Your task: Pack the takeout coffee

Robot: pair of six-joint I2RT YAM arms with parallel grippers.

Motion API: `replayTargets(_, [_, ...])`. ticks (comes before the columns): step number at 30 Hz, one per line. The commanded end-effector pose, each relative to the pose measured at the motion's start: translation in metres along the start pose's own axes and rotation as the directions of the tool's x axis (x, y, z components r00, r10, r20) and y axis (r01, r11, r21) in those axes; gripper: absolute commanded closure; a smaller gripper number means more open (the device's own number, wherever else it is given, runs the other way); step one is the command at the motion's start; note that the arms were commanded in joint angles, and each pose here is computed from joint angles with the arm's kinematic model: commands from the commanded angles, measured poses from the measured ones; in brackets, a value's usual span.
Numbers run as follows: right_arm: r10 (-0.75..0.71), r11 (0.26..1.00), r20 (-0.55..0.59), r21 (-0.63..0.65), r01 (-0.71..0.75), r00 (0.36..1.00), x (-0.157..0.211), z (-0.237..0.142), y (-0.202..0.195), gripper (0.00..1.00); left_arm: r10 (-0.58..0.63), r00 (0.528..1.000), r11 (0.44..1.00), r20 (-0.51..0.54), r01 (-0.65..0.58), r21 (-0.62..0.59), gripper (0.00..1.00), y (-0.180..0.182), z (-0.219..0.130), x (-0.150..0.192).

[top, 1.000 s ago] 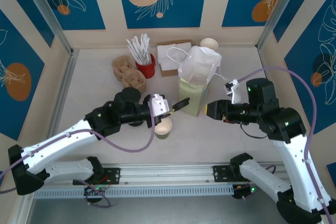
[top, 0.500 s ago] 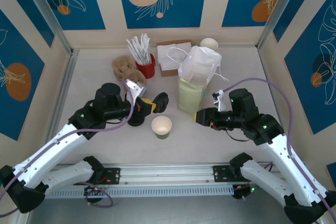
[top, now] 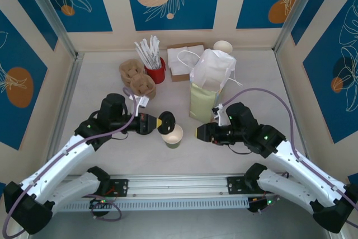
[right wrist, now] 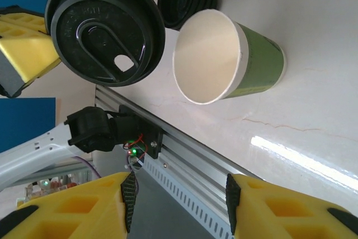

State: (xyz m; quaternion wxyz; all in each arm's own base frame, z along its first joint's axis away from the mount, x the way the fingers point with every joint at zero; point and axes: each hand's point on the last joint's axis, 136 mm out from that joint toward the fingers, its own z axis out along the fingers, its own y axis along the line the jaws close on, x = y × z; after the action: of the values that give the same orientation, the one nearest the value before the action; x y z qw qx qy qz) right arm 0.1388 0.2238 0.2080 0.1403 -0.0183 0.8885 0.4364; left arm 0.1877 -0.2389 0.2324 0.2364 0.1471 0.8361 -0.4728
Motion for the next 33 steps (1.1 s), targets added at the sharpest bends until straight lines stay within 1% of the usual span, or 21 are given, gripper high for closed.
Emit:
replayTargets(1, [0.022, 1.0, 0.041, -0.009, -0.022, 0.999, -0.006, 0.008, -0.001, 0.51, -0.047, 0.999, 0.997, -0.012, 0.048, 0.061, 0.92, -0.004, 0.002, 0.001])
replayTargets(9, [0.044, 0.999, 0.035, -0.007, -0.044, 0.998, -0.006, 0.026, -0.01, 0.51, -0.112, 0.993, 0.99, -0.036, 0.115, 0.081, 0.93, 0.012, 0.016, 0.008])
replayTargets(15, [0.053, 0.999, 0.013, -0.001, -0.053, 0.999, -0.008, 0.04, -0.012, 0.51, -0.146, 0.988, 0.986, -0.052, 0.149, 0.073, 0.93, 0.022, 0.022, 0.013])
replayTargets(27, [0.083, 0.997, 0.038, 0.005, -0.083, 0.996, -0.011, 0.049, -0.019, 0.51, -0.19, 0.979, 0.979, -0.074, 0.195, 0.057, 0.93, 0.039, 0.031, 0.022])
replayTargets(31, [0.093, 0.996, 0.041, 0.009, -0.094, 0.995, -0.01, 0.051, -0.021, 0.51, -0.207, 0.975, 0.976, -0.085, 0.212, 0.052, 0.93, 0.043, 0.034, 0.025])
replayTargets(33, [0.097, 0.995, 0.038, 0.012, -0.097, 0.995, -0.009, 0.053, -0.022, 0.51, -0.213, 0.973, 0.975, -0.089, 0.218, 0.049, 0.89, 0.044, 0.035, 0.026])
